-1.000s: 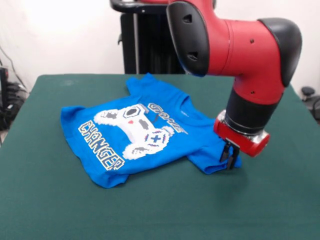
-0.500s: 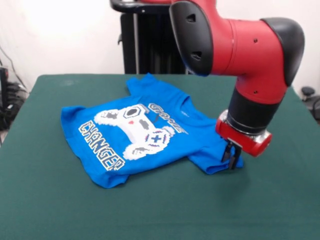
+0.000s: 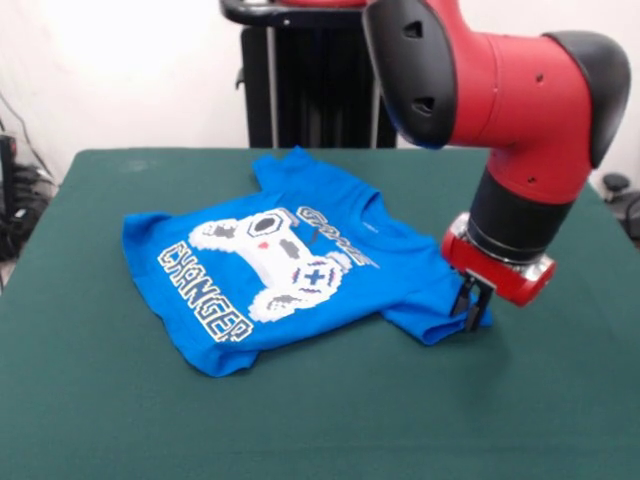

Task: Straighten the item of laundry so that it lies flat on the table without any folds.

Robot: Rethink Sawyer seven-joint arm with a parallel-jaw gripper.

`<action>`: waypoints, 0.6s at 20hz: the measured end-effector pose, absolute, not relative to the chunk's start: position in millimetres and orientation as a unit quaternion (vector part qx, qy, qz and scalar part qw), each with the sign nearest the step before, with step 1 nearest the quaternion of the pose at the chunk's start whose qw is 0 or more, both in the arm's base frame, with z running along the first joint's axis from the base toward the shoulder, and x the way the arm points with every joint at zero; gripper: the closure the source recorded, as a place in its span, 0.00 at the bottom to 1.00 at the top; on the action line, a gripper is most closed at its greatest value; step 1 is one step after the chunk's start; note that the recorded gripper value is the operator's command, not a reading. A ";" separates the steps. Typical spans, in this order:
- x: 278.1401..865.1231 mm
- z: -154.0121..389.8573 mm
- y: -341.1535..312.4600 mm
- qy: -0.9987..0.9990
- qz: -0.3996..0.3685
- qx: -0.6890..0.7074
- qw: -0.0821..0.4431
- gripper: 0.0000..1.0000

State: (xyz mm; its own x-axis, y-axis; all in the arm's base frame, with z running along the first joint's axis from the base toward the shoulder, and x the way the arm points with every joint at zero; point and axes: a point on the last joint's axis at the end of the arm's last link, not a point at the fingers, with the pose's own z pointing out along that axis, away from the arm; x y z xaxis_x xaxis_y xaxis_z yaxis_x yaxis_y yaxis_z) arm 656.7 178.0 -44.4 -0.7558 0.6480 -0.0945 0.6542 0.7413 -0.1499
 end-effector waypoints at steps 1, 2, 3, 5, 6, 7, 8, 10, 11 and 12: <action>656.4 -43.5 179.3 0.933 -0.089 0.348 0.016 1.00; 656.5 -42.1 180.8 0.933 -0.092 0.348 0.013 1.00; 656.7 -41.4 181.5 0.933 -0.093 0.347 0.012 1.00; 658.7 -38.7 182.6 0.933 -0.097 0.347 0.010 1.00; 661.0 -37.0 182.9 0.933 -0.097 0.347 0.010 1.00; 662.2 -36.3 183.0 0.933 -0.097 0.347 0.010 1.00; 663.4 -35.5 183.2 0.933 -0.097 0.347 0.011 1.00; 666.2 -33.8 183.4 0.933 -0.096 0.348 0.014 1.00; 666.7 -33.5 183.4 0.933 -0.096 0.348 0.014 1.00; 668.3 -32.3 183.5 0.933 -0.095 0.348 0.016 1.00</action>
